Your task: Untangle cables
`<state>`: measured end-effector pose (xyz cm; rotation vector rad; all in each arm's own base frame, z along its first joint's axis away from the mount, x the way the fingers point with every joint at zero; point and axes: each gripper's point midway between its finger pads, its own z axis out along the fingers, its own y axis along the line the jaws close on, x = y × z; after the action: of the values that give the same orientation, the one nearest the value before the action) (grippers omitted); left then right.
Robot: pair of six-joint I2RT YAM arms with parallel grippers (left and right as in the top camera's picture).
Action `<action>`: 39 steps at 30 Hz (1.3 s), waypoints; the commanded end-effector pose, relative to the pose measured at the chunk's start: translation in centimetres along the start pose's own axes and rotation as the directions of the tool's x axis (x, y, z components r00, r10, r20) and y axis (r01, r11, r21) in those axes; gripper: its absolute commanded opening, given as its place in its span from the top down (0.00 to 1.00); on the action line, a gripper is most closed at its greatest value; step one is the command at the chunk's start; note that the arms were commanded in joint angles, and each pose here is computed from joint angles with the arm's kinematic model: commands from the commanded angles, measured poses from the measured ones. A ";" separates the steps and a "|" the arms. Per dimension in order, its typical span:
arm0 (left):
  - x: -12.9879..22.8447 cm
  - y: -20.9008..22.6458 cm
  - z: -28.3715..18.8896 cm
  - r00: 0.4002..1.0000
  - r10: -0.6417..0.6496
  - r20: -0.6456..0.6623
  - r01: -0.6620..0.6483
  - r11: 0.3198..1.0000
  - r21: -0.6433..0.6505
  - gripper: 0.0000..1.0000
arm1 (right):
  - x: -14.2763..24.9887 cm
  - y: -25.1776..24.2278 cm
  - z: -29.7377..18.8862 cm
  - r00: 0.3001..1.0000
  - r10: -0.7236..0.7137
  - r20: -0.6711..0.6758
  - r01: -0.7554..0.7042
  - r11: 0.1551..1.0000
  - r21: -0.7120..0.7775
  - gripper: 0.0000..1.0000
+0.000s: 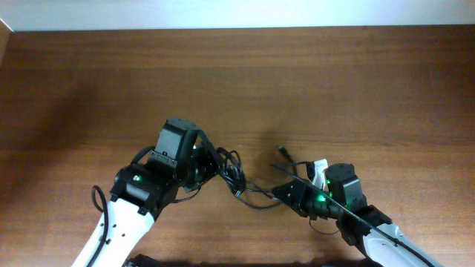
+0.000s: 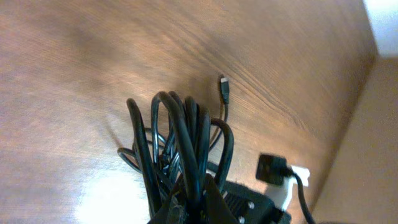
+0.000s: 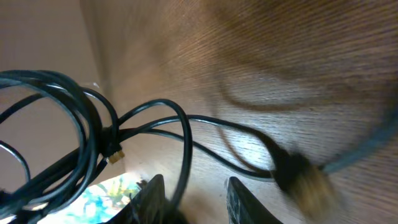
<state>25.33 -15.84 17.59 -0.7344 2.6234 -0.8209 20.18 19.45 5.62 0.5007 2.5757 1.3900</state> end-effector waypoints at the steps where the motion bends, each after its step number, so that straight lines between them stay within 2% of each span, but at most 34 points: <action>1: -1.3 0.9 0.9 0.961 -0.270 0.057 0.273 0.960 -0.058 1.00 | 0.7 -2.1 0.0 1.000 -0.014 -0.014 0.015 0.997 0.080 0.67; 2: -1.2 1.1 1.3 0.929 -0.365 0.059 0.369 0.927 -0.066 0.99 | 1.0 -2.7 0.0 0.999 -0.027 -0.030 0.030 0.994 0.101 0.67; 3: -1.1 1.4 1.9 0.833 -0.549 0.066 0.552 0.830 -0.079 0.82 | 1.7 -3.9 -0.2 0.998 -0.040 -0.056 0.048 0.988 0.149 0.67; 4: -1.1 1.6 2.2 0.782 -0.619 0.075 0.623 0.778 -0.083 0.77 | 1.8 -4.8 -0.4 0.998 -0.035 -0.055 0.045 0.981 0.188 0.66; 5: -1.3 1.6 2.5 0.757 -0.649 0.083 0.654 0.752 -0.082 0.67 | 1.9 -6.3 -0.7 0.999 -0.005 -0.042 0.016 0.966 0.257 0.59; 7: -2.2 2.4 3.0 0.753 -0.642 0.144 0.656 0.749 -0.091 0.69 | 2.0 -8.1 -1.3 1.000 0.023 -0.020 -0.015 0.939 0.344 0.57; 9: -3.6 4.2 3.5 0.741 -0.619 0.259 0.660 0.742 -0.118 0.70 | 2.0 -9.2 -1.8 0.999 0.033 -0.001 -0.030 0.918 0.396 0.57; 10: -3.9 4.8 3.8 0.738 -0.609 0.291 0.662 0.737 -0.135 0.67 | 2.0 -9.4 -1.8 1.000 0.029 0.001 -0.027 0.915 0.403 0.56; 11: -4.0 5.7 4.1 0.744 -0.587 0.318 0.654 0.738 -0.168 0.57 | 1.9 -9.5 -1.9 1.000 0.016 0.000 -0.015 0.912 0.410 0.51; 13: -4.2 6.7 4.7 0.837 -0.448 0.313 0.529 0.808 -0.258 0.22 | 1.6 -10.3 -2.2 1.000 -0.015 0.010 0.009 0.894 0.448 0.41; 15: -5.8 6.8 4.4 0.931 -0.187 0.314 0.292 0.898 -0.330 0.13 | 1.4 -11.9 -3.2 0.999 -0.015 0.044 -0.010 0.849 0.528 0.35; 17: -6.6 6.0 4.6 0.963 0.015 0.270 0.087 0.929 -0.359 0.09 | 1.2 -13.5 -4.2 0.997 -0.023 0.076 -0.027 0.798 0.602 0.31; 20: -6.6 5.9 4.6 0.963 0.171 0.208 -0.076 0.915 -0.397 0.11 | 1.3 -14.0 -4.3 0.997 -0.024 0.080 -0.030 0.791 0.611 0.31; 21: -6.4 6.0 4.7 0.955 0.251 0.160 -0.167 0.896 -0.411 0.10 | 1.3 -14.0 -4.3 0.997 -0.024 0.080 -0.030 0.790 0.612 0.31; 24: -4.0 6.2 5.9 0.973 0.226 0.034 -0.198 0.909 -0.367 0.05 | 1.2 -14.1 -4.4 0.996 -0.030 0.087 -0.030 0.787 0.616 0.29; 25: -3.1 7.1 6.7 0.987 0.162 0.008 -0.148 0.916 -0.372 0.03 | 1.2 -14.1 -4.4 0.996 -0.030 0.087 -0.030 0.787 0.616 0.27; 27: -2.0 8.7 8.2 0.995 0.091 -0.040 -0.099 0.906 -0.412 0.05 | 1.2 -14.1 -4.4 0.996 -0.029 0.086 -0.030 0.787 0.617 0.26; 29: -1.6 10.1 9.5 0.994 0.072 -0.078 -0.100 0.882 -0.461 0.14 | 1.2 -14.1 -4.4 0.996 -0.030 0.086 -0.030 0.787 0.617 0.25; 30: -1.3 10.9 10.4 0.993 0.061 -0.099 -0.101 0.868 -0.487 0.23 | 1.2 -14.1 -4.4 0.996 -0.029 0.086 -0.030 0.787 0.617 0.25; 36: -0.4 14.5 14.4 0.986 0.013 -0.169 -0.109 0.811 -0.575 0.39 | 1.2 -14.1 -4.4 0.996 -0.029 0.086 -0.030 0.786 0.617 0.24; 38: -0.3 14.9 14.8 0.985 0.009 -0.174 -0.110 0.806 -0.581 0.61 | 1.2 -14.1 -4.4 0.996 -0.029 0.086 -0.030 0.787 0.617 0.24; 39: -0.3 14.9 14.9 0.985 0.010 -0.173 -0.110 0.807 -0.580 0.91 | 1.3 -14.1 -4.4 0.996 -0.024 0.081 -0.031 0.788 0.615 0.24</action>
<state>27.48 -12.19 -0.42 -0.7137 2.9942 -0.0601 17.62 13.95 0.77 0.5404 2.8164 0.8212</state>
